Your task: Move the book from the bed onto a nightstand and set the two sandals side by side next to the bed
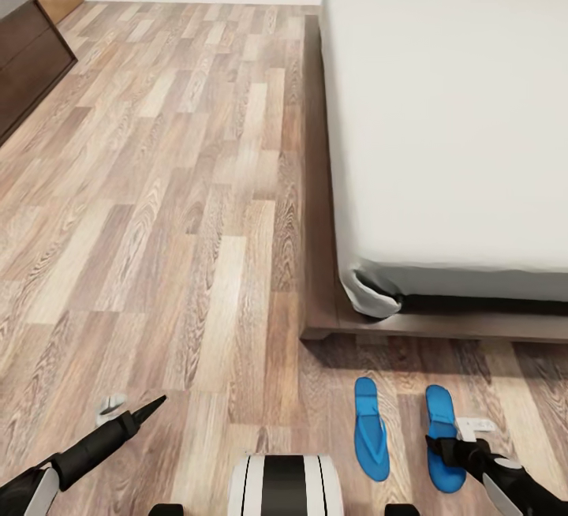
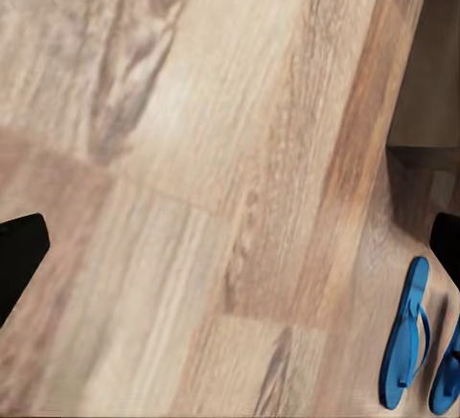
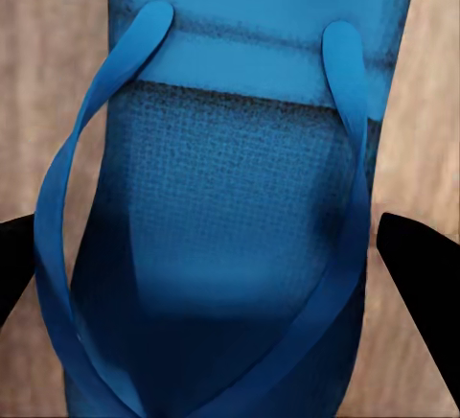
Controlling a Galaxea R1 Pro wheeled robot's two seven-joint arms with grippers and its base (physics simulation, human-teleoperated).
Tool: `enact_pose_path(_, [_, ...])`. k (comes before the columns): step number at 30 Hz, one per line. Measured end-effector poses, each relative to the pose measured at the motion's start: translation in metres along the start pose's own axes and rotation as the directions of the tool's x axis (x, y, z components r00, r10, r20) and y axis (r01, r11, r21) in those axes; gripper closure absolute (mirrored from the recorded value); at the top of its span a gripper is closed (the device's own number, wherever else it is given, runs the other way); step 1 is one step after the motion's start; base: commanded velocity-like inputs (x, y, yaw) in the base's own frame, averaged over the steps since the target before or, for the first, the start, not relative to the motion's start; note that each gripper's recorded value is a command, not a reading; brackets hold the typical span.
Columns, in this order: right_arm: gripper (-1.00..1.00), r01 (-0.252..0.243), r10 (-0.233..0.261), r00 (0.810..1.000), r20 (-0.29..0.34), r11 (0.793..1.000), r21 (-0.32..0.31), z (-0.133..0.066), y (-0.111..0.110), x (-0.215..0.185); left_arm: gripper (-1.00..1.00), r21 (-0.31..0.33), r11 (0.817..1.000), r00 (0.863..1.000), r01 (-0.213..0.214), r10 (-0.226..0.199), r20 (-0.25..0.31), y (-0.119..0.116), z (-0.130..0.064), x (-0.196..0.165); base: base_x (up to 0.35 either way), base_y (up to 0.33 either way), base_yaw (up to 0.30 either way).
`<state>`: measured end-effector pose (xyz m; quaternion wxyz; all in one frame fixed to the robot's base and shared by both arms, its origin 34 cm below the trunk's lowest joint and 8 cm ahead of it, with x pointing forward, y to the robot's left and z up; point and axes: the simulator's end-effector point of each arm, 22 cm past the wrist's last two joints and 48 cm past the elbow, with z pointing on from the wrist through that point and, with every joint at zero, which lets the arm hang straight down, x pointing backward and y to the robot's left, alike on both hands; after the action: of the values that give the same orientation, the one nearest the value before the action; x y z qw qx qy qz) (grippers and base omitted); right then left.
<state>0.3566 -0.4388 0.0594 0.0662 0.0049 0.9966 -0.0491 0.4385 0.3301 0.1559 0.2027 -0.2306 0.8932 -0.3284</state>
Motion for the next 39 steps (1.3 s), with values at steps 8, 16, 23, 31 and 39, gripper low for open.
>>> enact_pose_path(8, [1.00,-0.001,0.001,1.000,0.011,1.000,-0.005,0.000,0.001,-0.005,-1.00,-0.002,1.000,1.000,0.001,-0.001,0.002,0.001,0.000,-0.001,0.080,0.107,0.000])
enact_pose_path(16, [1.00,0.001,-0.001,1.000,0.022,1.000,-0.010,0.000,0.004,-0.010,-1.00,-0.002,1.000,1.000,-0.012,0.012,0.013,0.001,0.000,-0.003,0.002,0.003,0.000])
enact_pose_path(23, [1.00,0.001,-0.001,1.000,0.019,1.000,-0.010,0.001,0.004,-0.008,-1.00,-0.005,1.000,1.000,-0.011,0.011,0.012,0.003,0.000,-0.002,0.000,0.000,0.000])
enact_pose_path(31, [1.00,0.004,-0.004,1.000,-0.014,1.000,-0.010,0.009,0.005,0.007,-1.00,-0.023,1.000,1.000,0.004,-0.004,-0.011,0.014,0.003,0.010,0.000,0.000,0.000])
enact_pose_path(39, [1.00,0.008,-0.009,0.999,-0.048,1.000,-0.010,0.016,0.005,0.023,-1.00,-0.041,0.999,0.999,0.019,-0.021,-0.034,0.025,0.005,0.022,0.000,0.000,0.000])
